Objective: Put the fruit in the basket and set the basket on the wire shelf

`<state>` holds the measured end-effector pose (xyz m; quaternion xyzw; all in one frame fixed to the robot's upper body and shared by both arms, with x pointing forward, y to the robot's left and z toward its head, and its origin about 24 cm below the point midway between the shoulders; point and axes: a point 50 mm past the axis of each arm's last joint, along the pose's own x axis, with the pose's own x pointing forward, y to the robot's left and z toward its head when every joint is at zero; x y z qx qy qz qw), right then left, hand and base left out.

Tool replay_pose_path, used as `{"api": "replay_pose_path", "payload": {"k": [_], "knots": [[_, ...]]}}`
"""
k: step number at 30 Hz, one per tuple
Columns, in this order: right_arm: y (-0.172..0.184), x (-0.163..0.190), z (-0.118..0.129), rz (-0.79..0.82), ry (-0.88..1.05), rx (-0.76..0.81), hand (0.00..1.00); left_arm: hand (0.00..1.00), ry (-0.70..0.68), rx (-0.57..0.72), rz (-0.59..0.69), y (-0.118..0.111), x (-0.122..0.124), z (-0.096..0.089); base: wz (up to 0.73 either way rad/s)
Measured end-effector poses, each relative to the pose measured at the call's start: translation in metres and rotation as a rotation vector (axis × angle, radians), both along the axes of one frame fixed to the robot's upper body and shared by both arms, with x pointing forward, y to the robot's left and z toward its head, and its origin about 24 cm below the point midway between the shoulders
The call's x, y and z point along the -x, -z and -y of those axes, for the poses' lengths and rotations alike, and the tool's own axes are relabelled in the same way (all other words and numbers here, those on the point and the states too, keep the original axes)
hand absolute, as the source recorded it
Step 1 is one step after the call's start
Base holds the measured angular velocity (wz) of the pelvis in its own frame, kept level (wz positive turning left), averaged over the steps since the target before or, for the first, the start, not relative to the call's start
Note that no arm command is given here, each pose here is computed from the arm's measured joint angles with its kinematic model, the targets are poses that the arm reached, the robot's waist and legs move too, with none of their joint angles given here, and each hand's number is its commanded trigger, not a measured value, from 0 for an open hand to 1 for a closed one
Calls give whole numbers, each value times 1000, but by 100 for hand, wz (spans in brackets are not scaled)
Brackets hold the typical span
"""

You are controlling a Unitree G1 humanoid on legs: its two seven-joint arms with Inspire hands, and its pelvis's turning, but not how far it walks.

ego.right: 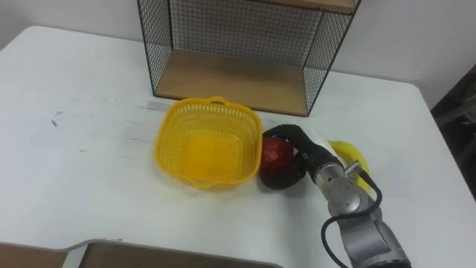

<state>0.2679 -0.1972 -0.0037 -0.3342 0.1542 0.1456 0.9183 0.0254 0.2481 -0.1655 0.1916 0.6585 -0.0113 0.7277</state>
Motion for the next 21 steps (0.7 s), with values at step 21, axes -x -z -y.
{"api": "replay_pose_path", "payload": {"k": [21], "knots": [[9, 13, 18, -23, 88, -138, 100, 0, -79, -6, -9, -1, 18, -4, 0]]}}
